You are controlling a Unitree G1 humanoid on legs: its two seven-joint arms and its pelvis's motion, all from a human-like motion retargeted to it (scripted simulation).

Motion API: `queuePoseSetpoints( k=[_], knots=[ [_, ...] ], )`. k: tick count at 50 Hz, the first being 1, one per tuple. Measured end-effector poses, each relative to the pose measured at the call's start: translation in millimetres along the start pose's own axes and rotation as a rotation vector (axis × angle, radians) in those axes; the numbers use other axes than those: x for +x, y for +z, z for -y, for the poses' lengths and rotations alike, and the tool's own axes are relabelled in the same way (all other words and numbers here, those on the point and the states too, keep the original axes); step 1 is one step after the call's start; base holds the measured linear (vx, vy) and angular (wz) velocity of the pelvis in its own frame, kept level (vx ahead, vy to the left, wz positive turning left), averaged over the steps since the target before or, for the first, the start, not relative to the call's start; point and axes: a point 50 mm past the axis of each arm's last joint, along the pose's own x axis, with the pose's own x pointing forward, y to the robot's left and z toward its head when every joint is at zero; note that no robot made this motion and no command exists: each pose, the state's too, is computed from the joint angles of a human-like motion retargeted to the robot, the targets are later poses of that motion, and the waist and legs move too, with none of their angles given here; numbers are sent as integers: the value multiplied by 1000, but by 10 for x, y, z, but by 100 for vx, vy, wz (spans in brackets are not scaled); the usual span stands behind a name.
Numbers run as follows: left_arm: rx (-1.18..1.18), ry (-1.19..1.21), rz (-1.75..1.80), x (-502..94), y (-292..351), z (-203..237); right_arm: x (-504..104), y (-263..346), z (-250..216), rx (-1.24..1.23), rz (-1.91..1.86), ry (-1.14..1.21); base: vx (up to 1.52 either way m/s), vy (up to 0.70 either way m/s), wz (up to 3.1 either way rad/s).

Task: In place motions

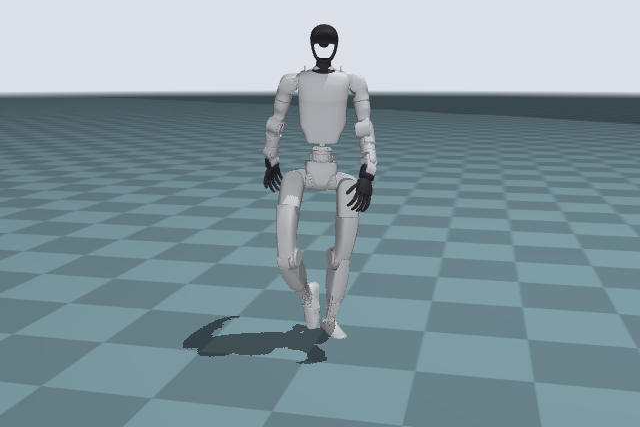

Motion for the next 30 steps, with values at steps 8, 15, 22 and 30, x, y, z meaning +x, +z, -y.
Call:
queuePoseSetpoints(
  k=[8,15,22,30],
  knots=[
    [-258,-273,-896,-1375,-1483,1725,-752,901,-1230,-661,526,151,8,9,18],
    [-542,-248,-1327,-2244,-1691,2282,-2860,1691,-2353,-1231,1380,-61,-34,-35,-138],
    [-795,-186,-1413,-2470,-1549,2615,-3498,1430,-2707,-1098,1916,-1,11,14,-43],
    [-592,154,-1013,-1440,-1436,1813,-2003,1251,-2256,-977,1455,270,0,25,87]
  ],
)
